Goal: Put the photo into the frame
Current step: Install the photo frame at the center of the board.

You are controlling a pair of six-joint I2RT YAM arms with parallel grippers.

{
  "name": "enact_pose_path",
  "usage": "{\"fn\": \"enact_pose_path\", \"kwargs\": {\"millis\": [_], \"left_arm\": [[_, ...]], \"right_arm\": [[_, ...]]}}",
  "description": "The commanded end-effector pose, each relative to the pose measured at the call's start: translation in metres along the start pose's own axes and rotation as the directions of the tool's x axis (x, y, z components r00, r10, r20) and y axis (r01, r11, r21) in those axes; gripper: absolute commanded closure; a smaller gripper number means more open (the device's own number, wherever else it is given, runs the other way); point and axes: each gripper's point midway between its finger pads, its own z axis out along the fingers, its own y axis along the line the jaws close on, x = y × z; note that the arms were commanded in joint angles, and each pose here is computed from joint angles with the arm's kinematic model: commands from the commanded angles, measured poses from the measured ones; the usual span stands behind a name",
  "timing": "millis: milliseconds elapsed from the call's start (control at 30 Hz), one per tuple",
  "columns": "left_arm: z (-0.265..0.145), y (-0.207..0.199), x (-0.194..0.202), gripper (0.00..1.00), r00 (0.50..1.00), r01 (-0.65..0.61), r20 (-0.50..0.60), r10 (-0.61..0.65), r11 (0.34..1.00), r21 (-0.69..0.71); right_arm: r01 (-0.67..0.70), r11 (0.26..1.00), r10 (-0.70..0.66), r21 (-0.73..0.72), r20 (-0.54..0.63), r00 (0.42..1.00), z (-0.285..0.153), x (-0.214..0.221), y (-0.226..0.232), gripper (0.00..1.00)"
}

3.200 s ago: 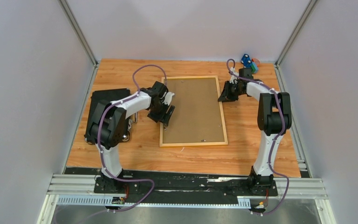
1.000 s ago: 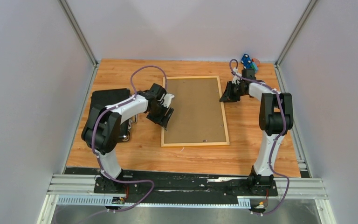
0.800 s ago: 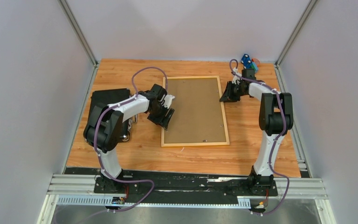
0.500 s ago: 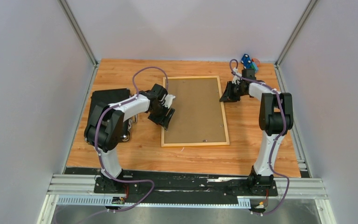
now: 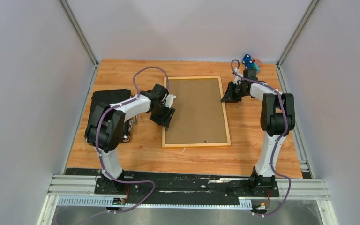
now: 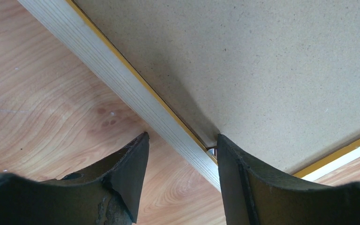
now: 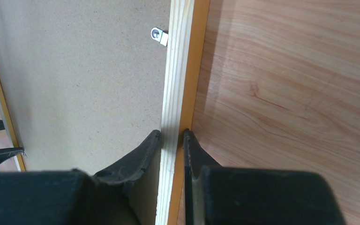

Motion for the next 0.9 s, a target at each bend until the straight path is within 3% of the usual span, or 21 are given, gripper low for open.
{"fn": "enact_pose_path", "kwargs": {"millis": [0,700,867], "left_arm": [[0.002,0.008,0.001,0.37,1.0,-0.001,0.003,0.001,1.0,-0.02],[-0.015,-0.001,0.014,0.43,0.998,-0.067,-0.012,0.067,0.997,0.03],[-0.018,0.0,0.009,0.35,0.998,-0.067,0.001,0.067,0.998,0.02]], "right_arm": [[-0.019,0.995,0.024,0.094,-0.051,0.998,-0.001,0.02,-0.028,1.0],[-0.023,0.994,0.028,0.102,-0.043,0.999,-0.002,0.017,-0.032,1.0],[-0.023,0.995,0.028,0.099,-0.043,0.999,-0.002,0.017,-0.031,1.0]]}}
